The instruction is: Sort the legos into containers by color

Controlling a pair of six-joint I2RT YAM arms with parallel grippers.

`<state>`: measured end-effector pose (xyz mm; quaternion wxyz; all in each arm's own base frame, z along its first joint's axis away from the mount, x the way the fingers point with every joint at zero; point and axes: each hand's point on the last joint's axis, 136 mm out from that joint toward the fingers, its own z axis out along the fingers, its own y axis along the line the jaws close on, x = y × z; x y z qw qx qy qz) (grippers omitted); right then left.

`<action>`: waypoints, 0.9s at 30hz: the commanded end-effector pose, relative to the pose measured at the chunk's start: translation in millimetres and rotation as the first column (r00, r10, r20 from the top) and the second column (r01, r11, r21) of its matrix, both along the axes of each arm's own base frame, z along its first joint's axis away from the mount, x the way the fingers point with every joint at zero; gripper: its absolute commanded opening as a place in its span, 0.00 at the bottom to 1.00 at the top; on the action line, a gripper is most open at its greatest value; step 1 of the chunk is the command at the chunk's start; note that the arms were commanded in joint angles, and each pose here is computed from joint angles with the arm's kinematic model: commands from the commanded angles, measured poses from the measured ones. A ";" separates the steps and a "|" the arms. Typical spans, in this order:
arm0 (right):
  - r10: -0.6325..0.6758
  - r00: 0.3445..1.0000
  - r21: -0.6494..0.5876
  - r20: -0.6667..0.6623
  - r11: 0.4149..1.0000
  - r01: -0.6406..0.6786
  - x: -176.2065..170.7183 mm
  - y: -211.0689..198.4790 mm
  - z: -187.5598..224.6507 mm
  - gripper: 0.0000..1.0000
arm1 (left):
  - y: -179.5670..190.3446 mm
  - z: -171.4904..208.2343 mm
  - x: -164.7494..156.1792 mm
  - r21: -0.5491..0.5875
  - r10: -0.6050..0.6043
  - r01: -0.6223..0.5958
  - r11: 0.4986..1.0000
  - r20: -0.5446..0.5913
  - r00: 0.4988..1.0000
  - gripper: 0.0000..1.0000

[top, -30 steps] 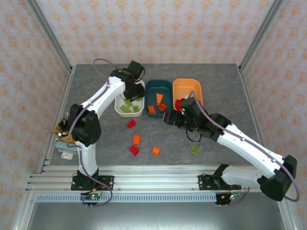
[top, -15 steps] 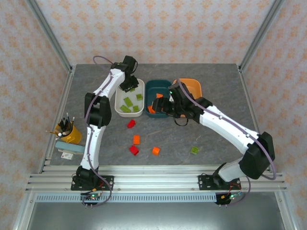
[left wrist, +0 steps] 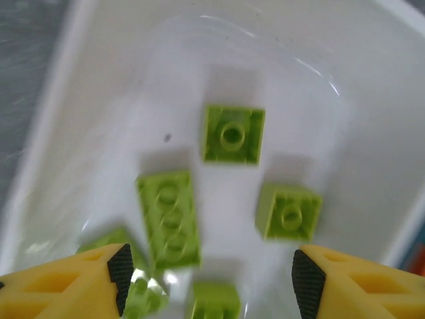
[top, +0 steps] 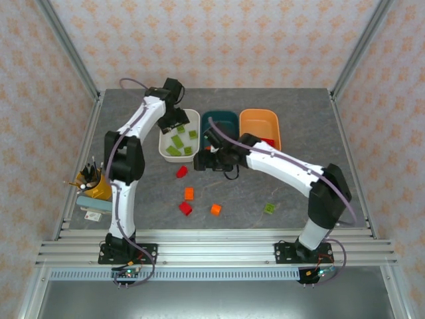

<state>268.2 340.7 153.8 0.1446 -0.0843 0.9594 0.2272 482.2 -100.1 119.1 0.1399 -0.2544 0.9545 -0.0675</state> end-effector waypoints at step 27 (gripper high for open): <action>-0.372 0.928 -0.184 -0.002 0.912 0.366 51.1 89.3 -115.2 0.68 | 73.5 75.4 -312.8 -0.058 0.147 -0.138 0.989 0.210 0.967 0.82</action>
